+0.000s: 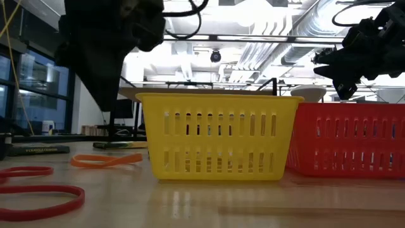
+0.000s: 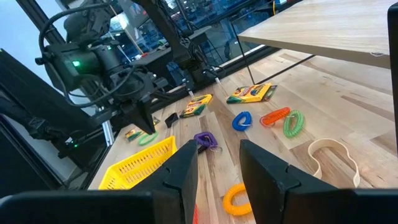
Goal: Pick & Place Office Desk Supplies
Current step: Put the orange rubber band into the yellow bin
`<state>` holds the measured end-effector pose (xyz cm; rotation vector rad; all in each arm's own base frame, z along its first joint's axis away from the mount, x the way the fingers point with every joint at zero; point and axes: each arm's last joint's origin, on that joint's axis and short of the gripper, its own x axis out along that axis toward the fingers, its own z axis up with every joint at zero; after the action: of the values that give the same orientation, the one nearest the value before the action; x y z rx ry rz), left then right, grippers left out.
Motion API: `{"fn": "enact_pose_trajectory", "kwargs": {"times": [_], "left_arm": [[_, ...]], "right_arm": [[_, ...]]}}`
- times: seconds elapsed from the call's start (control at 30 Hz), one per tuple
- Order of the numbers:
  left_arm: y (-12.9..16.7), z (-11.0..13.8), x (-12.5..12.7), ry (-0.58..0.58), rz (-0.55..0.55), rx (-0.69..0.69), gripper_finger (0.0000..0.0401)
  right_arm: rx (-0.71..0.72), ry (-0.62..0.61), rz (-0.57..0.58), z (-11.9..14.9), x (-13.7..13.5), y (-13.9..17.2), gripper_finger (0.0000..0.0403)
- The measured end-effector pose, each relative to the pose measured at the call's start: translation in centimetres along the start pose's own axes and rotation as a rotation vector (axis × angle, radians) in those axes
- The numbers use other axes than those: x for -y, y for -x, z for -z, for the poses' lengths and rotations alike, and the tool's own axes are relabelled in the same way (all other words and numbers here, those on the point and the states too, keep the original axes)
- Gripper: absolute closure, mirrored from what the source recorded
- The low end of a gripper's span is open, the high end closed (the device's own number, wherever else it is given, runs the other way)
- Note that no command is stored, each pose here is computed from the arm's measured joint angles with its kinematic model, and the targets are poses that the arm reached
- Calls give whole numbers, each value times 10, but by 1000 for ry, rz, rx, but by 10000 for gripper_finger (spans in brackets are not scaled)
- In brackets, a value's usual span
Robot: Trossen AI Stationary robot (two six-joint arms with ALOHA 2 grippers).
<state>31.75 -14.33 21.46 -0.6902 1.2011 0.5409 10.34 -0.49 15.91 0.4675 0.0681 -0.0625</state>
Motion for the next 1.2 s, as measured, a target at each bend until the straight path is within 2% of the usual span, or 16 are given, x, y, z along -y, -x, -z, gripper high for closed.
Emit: {"fn": "enact_pose_trajectory", "kwargs": {"times": [0.4,0.63,1.2], "left_arm": [[-29,6,3,40,-79,-37,374],[-33,6,3,76,-88,-37,374],[-41,8,2,61,-113,-66,374]], "right_arm": [[0,0,0,0,0,0,296],[0,0,0,0,0,0,296],[0,0,0,0,0,0,296]]}}
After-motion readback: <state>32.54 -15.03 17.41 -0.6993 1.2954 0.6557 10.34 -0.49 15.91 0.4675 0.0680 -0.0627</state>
